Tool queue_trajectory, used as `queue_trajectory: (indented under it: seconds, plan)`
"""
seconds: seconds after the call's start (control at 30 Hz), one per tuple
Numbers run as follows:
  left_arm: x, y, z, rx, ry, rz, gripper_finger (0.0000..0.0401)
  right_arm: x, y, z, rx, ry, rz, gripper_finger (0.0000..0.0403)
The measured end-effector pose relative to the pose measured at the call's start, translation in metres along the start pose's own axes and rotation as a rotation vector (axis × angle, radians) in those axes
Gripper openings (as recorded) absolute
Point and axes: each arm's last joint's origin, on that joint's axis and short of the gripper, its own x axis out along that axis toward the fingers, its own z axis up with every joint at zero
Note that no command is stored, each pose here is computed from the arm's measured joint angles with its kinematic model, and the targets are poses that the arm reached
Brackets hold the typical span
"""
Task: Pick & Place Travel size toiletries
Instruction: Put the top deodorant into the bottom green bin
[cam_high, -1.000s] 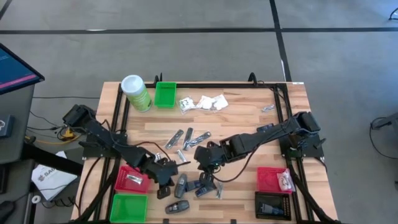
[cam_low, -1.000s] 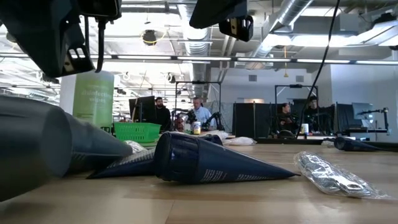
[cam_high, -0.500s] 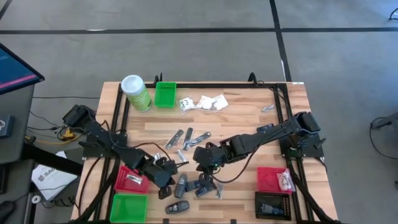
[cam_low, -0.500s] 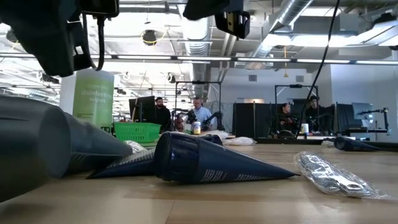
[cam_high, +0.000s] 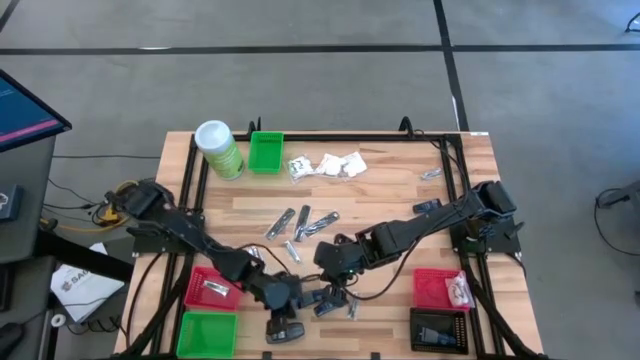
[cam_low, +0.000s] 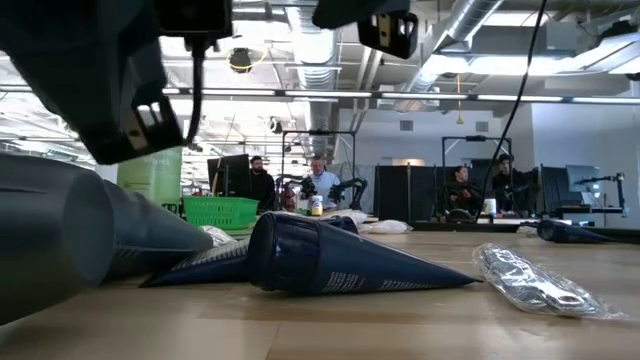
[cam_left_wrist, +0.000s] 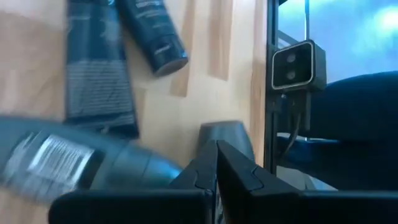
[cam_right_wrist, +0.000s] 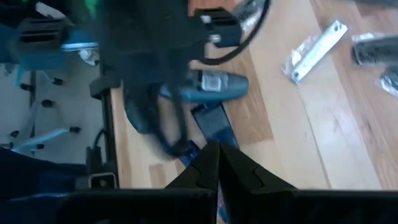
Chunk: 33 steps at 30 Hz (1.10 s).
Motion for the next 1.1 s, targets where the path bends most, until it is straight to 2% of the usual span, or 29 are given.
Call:
queue_trajectory:
  seconds: [0.17, 0.37, 0.5, 0.6, 0.83, 0.97, 1.1]
  plan:
    - [0.006, 0.004, 0.005, -0.013, 0.016, 0.017, 0.0000, 0.000, -0.001, -0.002, 0.000, 0.020, -0.013, 0.0000]
    - [0.003, 0.025, -0.001, -0.042, 0.160, 0.134, 0.0000, 0.000, -0.001, -0.002, 0.000, 0.018, -0.011, 0.0000]
    - [-0.003, 0.027, -0.003, -0.016, 0.201, 0.159, 0.0000, 0.000, -0.001, -0.002, -0.003, 0.015, -0.012, 0.0000]
    - [-0.011, 0.022, -0.002, 0.024, 0.160, 0.183, 0.0000, 0.000, -0.001, -0.001, -0.005, 0.006, -0.011, 0.0000]
    - [-0.065, 0.022, 0.005, 0.172, 0.033, 0.423, 0.0001, 0.000, 0.000, -0.002, -0.005, -0.002, -0.026, 0.0000]
    - [-0.088, 0.035, 0.017, 0.267, 0.057, 0.448, 0.0014, 0.000, 0.005, -0.006, -0.012, 0.007, -0.023, 0.0000]
    - [-0.094, 0.048, 0.029, 0.324, 0.098, 0.389, 0.0065, -0.001, 0.011, -0.011, -0.025, 0.009, -0.025, 0.0000]
